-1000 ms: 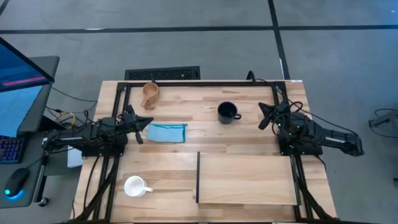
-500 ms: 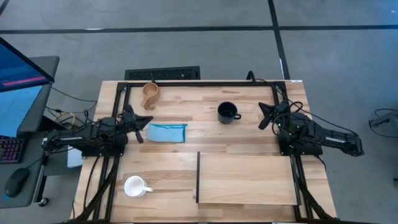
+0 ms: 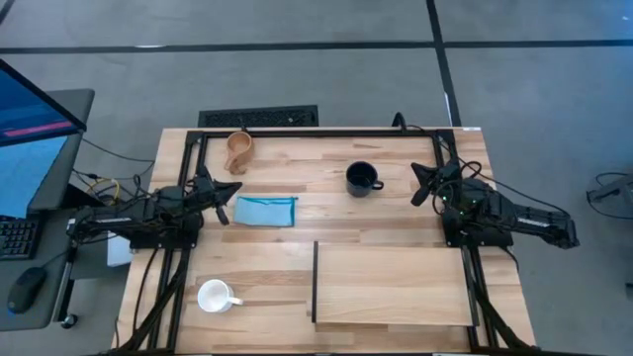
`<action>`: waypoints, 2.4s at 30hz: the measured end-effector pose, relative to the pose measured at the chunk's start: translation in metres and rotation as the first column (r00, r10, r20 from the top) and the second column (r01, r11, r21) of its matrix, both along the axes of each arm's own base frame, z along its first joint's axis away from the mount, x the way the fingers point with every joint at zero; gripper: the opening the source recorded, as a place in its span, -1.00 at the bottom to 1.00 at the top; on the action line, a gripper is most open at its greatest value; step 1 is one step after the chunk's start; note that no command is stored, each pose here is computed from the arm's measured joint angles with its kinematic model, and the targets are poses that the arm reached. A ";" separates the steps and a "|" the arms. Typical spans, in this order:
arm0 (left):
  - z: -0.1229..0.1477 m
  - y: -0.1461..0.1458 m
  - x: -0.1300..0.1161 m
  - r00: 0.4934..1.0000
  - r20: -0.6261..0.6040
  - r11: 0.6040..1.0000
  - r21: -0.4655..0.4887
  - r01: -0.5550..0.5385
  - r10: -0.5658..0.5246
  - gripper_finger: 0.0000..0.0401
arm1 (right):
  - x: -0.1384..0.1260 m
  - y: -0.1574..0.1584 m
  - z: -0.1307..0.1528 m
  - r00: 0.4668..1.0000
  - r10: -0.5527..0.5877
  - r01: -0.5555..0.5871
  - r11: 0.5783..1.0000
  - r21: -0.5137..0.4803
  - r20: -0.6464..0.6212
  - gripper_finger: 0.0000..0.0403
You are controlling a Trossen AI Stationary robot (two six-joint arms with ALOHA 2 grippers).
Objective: Stack small to large cups/mugs on shelf
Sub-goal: Put the brown mug on the shelf
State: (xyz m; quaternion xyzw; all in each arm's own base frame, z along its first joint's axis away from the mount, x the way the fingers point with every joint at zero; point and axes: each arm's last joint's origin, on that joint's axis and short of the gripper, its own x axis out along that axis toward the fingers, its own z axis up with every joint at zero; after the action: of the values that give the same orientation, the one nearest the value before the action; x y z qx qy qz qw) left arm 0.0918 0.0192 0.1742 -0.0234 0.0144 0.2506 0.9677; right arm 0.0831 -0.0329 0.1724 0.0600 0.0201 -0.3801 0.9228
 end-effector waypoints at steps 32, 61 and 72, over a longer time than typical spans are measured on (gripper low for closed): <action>-0.003 0.036 0.042 0.977 0.038 0.976 -0.069 -0.206 0.209 -0.71 | 0.000 0.000 0.001 1.000 -0.001 0.001 1.000 -0.005 0.021 -0.84; 0.134 0.058 0.072 0.820 -0.549 0.986 0.046 -0.163 0.161 -0.71 | -0.002 -0.003 0.001 0.998 -0.065 0.065 0.998 -0.005 0.008 -0.84; 0.128 0.056 0.066 0.796 -0.585 0.971 -0.059 -0.230 0.153 -0.71 | -0.002 -0.003 0.001 0.998 -0.066 0.066 0.998 -0.005 0.008 -0.84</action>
State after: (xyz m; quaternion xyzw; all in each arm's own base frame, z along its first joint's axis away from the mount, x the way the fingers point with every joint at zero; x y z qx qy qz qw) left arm 0.1581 0.0756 0.3021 -0.0096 0.3203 0.3412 0.8837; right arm 0.0814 -0.0362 0.1733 0.0598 0.0132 -0.4102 0.9099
